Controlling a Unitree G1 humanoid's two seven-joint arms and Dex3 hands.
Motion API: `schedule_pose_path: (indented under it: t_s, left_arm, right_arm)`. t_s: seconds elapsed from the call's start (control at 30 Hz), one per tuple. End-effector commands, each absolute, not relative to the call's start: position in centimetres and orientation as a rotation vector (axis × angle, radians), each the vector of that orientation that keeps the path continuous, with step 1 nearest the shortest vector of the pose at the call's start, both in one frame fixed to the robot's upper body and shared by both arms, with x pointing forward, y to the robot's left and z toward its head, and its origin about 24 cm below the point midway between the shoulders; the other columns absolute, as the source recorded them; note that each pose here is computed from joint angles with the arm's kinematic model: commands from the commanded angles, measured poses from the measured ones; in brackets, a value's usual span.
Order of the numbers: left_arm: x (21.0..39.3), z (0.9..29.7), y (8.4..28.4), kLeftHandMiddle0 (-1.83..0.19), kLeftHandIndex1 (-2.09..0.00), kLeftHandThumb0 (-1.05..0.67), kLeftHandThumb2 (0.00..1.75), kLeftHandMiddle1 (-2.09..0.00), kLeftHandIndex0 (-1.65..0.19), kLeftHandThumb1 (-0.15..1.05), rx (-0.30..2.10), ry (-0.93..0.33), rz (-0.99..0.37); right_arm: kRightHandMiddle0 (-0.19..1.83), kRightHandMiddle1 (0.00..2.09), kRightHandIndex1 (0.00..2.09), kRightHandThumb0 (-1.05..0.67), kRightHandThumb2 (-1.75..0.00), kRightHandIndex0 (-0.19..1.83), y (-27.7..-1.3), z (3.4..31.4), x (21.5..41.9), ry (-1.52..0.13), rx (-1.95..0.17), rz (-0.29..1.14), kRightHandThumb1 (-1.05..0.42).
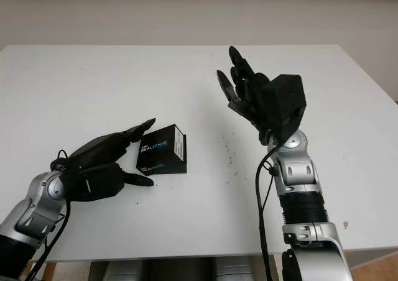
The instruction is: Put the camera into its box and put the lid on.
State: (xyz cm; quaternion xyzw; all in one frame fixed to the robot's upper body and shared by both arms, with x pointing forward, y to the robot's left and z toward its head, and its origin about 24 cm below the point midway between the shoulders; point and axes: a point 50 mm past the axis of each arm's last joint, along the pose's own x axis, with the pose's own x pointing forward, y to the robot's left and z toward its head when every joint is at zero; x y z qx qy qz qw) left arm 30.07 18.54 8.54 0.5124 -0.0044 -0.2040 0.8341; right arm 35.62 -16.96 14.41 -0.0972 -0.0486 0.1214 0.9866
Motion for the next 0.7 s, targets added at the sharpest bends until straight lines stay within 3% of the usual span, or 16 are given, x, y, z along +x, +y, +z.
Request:
schedule_pose_path:
  t_s: [0.0,0.33,0.43,0.67]
  left_arm:
    - [30.42,8.94,18.09,-0.07,-0.09,-0.74,0.05,-0.08,0.02,0.91,1.038,-0.039,-0.413]
    - [30.23,8.37,17.62,-0.32,-0.19,-0.66,0.05,-0.21,-0.19,0.9,0.9,-0.085,-0.321]
    - [30.15,8.23,17.52,-0.12,-0.32,-0.59,0.05,-0.81,-0.24,0.89,0.871,-0.119,-0.294]
    - [30.1,8.21,17.52,-0.1,-0.55,-0.52,0.05,-1.08,-0.25,0.91,0.848,-0.132,-0.277]
  right_arm:
    - [-0.09,0.06,0.05,-0.65,-0.52,-0.07,-16.97,15.35,35.6,-0.124,-0.21,0.24,-1.05]
    - [-0.09,0.05,0.05,-0.66,-0.52,-0.07,-16.91,15.3,35.58,-0.119,-0.218,0.241,-1.05]
    - [-0.09,0.06,0.05,-0.65,-0.52,-0.07,-16.94,15.27,35.57,-0.116,-0.215,0.237,-1.05]
    - [-0.09,0.05,0.05,-0.65,-0.53,-0.08,-16.93,15.31,35.53,-0.111,-0.221,0.242,-1.05]
